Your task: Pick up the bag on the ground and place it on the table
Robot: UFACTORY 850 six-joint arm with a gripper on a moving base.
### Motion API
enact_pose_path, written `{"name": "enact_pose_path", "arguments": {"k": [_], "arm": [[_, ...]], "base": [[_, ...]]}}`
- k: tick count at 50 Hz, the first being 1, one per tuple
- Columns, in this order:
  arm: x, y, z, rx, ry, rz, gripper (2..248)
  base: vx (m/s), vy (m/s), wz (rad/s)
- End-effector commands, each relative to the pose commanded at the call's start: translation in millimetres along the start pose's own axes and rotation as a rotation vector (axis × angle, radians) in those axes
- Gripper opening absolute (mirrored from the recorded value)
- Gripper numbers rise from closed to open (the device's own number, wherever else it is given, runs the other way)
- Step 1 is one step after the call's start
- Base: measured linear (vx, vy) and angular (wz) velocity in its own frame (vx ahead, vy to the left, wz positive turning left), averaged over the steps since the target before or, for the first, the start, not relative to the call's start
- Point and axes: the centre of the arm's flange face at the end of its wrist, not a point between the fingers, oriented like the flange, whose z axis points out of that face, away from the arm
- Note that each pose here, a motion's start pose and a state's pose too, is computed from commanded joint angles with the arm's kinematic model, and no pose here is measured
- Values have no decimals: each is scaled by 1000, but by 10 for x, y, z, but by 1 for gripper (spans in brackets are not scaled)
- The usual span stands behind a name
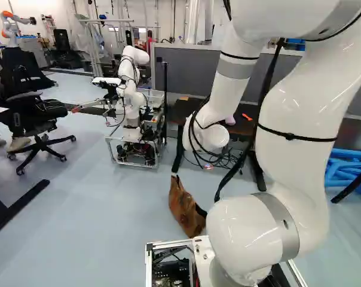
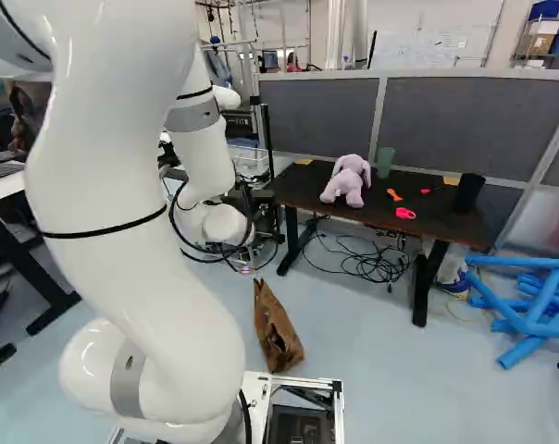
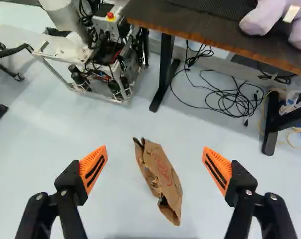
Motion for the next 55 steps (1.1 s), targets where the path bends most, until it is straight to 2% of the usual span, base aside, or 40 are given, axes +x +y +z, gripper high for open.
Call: {"name": "enact_pose_path", "arguments": {"k": [19, 55], "arm": [[-57, -54, 317, 12, -127, -17, 247], [-138, -98, 941, 66, -295, -123, 247]], "base": [[0, 0, 0], [0, 0, 0]]}}
